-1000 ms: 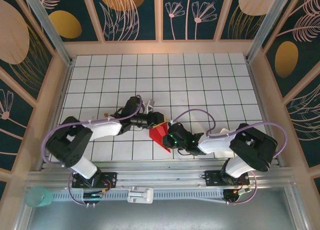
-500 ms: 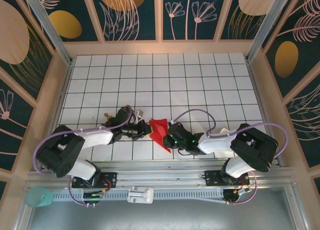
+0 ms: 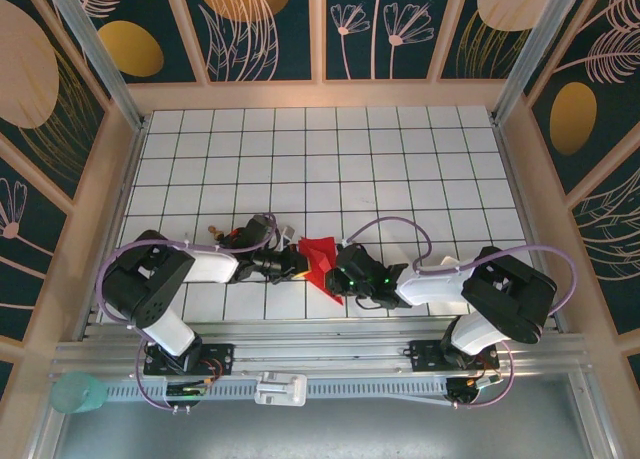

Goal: Fold a paper plane with a square sheet of paper (pick it up from the middle)

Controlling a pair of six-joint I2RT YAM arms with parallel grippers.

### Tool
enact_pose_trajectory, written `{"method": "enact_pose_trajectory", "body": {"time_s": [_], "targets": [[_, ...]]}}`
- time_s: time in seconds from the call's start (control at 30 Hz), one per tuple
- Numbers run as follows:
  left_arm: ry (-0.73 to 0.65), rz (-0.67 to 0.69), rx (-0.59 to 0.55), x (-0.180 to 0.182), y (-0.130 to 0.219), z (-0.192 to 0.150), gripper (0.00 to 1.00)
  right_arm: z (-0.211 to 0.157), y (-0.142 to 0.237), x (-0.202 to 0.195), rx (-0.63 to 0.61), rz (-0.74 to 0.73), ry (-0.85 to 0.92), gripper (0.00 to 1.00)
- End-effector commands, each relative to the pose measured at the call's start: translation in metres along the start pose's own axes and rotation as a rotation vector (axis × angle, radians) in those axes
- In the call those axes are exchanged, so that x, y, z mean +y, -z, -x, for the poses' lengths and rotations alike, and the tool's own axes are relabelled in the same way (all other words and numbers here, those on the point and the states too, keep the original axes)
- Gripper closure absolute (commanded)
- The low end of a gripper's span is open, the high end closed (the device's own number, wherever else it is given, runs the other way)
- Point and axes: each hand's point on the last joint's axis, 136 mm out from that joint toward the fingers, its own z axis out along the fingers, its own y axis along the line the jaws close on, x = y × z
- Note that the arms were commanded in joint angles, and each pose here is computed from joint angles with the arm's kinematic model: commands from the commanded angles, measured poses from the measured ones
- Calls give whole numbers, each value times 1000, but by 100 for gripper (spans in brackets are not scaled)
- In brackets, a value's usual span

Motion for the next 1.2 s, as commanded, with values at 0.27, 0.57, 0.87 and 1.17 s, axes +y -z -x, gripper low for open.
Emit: {"method": "enact_pose_trajectory", "body": {"time_s": [0.27,0.57,0.87,1.17], "targets": [[-48,26,25,7,-6,-1,100,18,5,13,-15,30,17,84],[-50,33,30,9,-7,-1,100,17,1,13,-6,40,15,83],[-53,34,33,8,-7,-2,100,23,3,19,-15,81,1,81],[-55,34,34,8,-7,-2,100,22,1,19,-8,90,-5,82]]}}
